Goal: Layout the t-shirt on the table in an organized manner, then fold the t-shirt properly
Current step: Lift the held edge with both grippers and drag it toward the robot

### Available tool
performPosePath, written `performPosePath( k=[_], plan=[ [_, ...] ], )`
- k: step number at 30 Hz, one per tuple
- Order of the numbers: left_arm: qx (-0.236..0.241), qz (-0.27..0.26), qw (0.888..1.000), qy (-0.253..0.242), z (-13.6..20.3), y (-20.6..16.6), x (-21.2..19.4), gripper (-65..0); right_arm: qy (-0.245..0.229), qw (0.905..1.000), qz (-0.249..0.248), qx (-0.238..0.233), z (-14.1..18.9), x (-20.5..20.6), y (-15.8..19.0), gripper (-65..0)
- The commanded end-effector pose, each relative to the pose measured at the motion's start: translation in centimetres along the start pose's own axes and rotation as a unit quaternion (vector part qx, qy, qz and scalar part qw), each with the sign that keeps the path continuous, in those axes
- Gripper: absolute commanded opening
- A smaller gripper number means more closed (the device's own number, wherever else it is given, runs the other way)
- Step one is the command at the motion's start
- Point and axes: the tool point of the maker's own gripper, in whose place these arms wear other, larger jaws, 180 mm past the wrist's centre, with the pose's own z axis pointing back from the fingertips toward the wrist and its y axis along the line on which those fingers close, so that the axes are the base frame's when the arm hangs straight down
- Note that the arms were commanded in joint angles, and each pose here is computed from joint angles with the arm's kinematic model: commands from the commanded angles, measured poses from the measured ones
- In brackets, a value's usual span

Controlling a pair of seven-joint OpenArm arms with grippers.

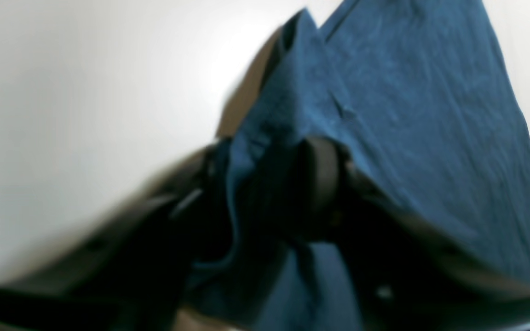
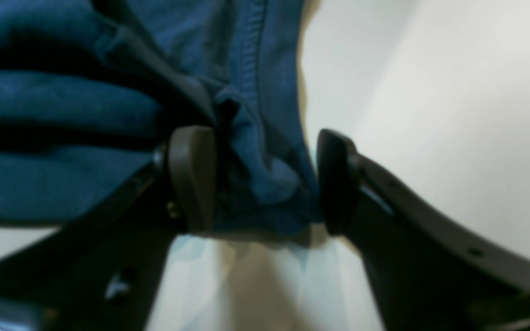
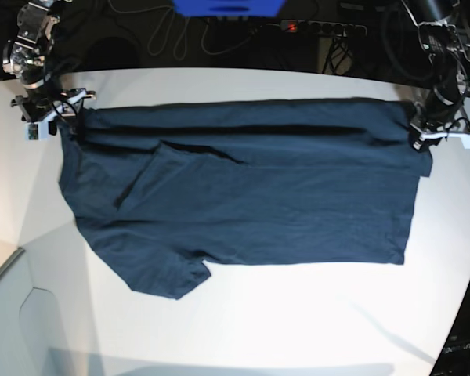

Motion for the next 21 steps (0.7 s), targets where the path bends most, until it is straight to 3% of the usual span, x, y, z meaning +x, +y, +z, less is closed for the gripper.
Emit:
performPosePath(
  k=[1, 3, 6, 18, 21],
  plan=[
    [0.013, -0.007, 0.999, 0.032, 0.0, 0.4, -1.4, -51.5, -0.001, 0.9999, 0.009, -0.004, -0.1, 0.5, -0.4, -37.5],
    [0.007, -0.02, 0.999, 0.045, -0.3, -0.2, -2.2, -62.9, 0.001, 0.9998, 0.017, 0.007, -0.2, 0.5, 0.4, -48.0],
    [0.002, -0.028, 0.998, 0.049, -0.4, -0.6, -2.3, -63.8, -0.007, 0.9996, 0.027, 0.008, -0.1, 1.3, 0.6, -65.0],
    [-0.061, -0.086, 0.993, -0.046, 1.5, -7.1, 4.6, -64.9, -0.115, 0.9891, 0.091, -0.019, 1.9, 10.8, -0.1, -65.0],
    [-0.073, -0.103, 0.99, -0.058, 1.7, -8.6, 6.8, -64.9, -0.107, 0.9896, 0.095, -0.019, 1.7, 11.0, -0.1, -65.0]
  ],
)
